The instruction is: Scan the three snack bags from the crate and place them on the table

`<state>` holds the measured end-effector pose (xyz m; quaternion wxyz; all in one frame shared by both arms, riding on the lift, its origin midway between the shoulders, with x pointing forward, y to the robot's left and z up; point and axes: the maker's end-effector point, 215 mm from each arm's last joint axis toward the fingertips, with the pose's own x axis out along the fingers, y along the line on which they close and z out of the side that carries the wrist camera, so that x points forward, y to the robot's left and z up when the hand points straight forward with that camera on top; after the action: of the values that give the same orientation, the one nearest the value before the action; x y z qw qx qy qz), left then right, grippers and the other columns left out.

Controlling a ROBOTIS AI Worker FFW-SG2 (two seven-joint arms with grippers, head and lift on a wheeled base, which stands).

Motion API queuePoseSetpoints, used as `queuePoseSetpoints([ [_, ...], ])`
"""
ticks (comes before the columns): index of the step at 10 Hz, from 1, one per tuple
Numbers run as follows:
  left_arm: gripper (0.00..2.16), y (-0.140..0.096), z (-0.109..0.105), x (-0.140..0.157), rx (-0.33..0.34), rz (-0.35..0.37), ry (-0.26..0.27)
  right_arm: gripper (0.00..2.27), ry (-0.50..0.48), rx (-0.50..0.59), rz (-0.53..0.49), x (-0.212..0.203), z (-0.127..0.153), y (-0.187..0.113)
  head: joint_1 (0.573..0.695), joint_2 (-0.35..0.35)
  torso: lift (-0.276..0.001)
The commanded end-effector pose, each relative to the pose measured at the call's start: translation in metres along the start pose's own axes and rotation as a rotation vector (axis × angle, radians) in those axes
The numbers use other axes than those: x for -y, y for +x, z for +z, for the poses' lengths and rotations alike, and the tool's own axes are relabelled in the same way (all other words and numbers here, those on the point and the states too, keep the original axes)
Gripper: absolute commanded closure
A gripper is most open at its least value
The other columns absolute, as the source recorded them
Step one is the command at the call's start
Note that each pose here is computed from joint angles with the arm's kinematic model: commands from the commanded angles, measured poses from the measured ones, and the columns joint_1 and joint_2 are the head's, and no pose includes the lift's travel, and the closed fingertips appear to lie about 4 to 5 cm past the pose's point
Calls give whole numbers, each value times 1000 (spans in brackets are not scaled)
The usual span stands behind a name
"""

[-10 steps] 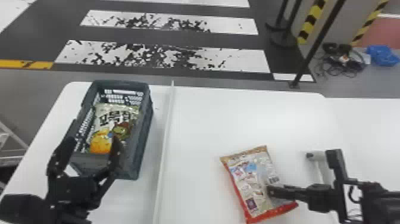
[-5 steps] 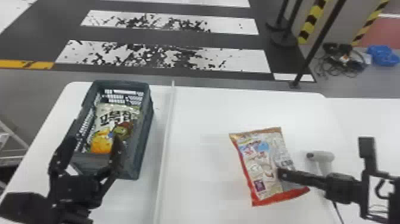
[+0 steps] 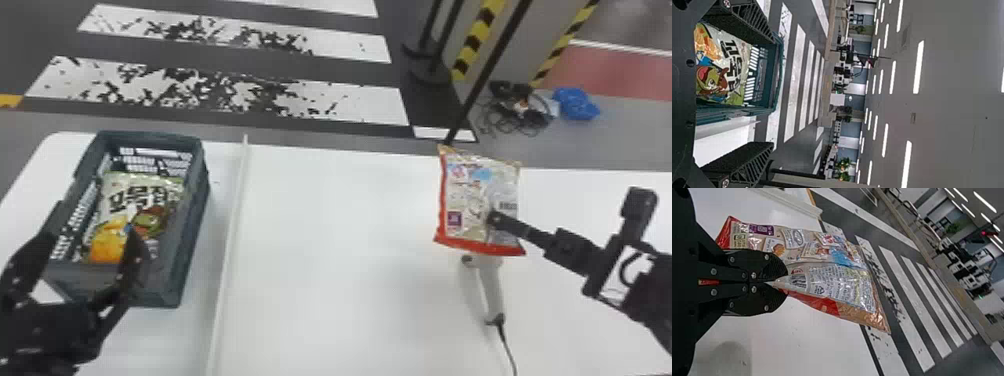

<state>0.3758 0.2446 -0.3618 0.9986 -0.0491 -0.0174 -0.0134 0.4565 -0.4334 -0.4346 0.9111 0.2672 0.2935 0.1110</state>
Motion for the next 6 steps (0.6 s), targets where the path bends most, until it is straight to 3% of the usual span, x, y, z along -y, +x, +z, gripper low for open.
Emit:
queuePoseSetpoints([
  [1, 76, 0, -1, -1, -2, 1, 2, 2128, 32, 85, -92, 41, 20, -8, 695, -241, -37],
  [3, 76, 1, -6, -4, -10, 4, 5, 2128, 26, 259, -286, 105, 50, -31, 695, -307, -37],
  [4, 76, 1, -6, -1, -10, 0, 2, 2128, 31, 312, -404, 138, 53, -43, 695, -350, -37],
  [5, 76, 2, -5, 1, -8, -5, 0, 2128, 56, 359, -543, 176, 47, -58, 695, -350, -37],
  [6, 76, 2, -6, 2, -10, -6, 1, 2128, 101, 401, -598, 202, 38, -66, 695, -350, -37],
])
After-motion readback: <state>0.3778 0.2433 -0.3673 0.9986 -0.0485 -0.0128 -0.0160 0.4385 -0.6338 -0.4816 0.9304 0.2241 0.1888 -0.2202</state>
